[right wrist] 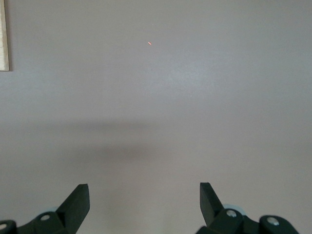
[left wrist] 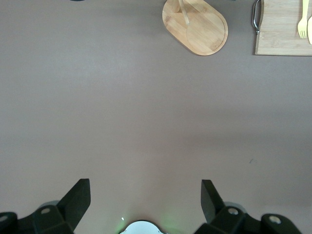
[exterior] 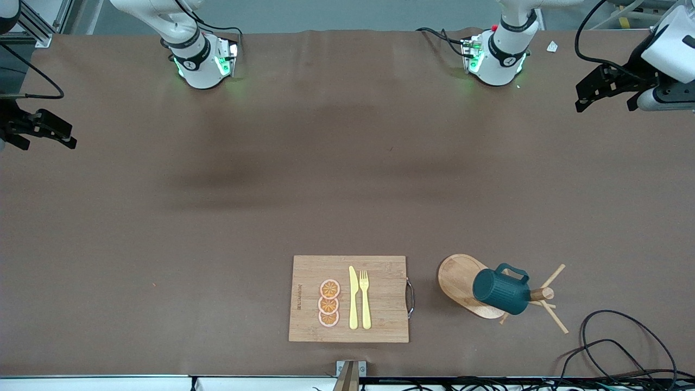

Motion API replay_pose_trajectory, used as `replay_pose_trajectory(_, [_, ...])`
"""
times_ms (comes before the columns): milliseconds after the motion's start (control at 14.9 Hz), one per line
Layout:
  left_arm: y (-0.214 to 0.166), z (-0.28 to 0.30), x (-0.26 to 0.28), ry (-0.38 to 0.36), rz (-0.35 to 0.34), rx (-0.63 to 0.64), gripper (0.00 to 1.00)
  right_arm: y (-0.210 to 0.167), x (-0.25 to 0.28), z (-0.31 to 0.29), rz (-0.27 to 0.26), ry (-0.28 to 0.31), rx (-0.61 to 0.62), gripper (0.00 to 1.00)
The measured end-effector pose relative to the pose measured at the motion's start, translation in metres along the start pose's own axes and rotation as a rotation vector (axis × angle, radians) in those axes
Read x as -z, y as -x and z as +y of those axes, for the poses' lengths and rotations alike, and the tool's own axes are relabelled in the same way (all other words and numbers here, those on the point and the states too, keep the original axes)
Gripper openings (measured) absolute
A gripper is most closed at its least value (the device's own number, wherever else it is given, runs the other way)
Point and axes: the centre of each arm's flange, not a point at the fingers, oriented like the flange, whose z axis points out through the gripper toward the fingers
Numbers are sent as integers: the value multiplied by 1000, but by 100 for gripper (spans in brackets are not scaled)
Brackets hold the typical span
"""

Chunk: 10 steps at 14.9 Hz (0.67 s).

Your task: Transfer cup from left to right arm and place

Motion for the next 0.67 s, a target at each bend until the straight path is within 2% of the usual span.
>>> replay_pose_trajectory(403, [-2,-5,0,1,1,9,100,0,0,0,0,0,1,100])
replay_pose_trajectory(672, [-19,-13,-14,9,-10,34,100,0,0,-1,0,0,2,100])
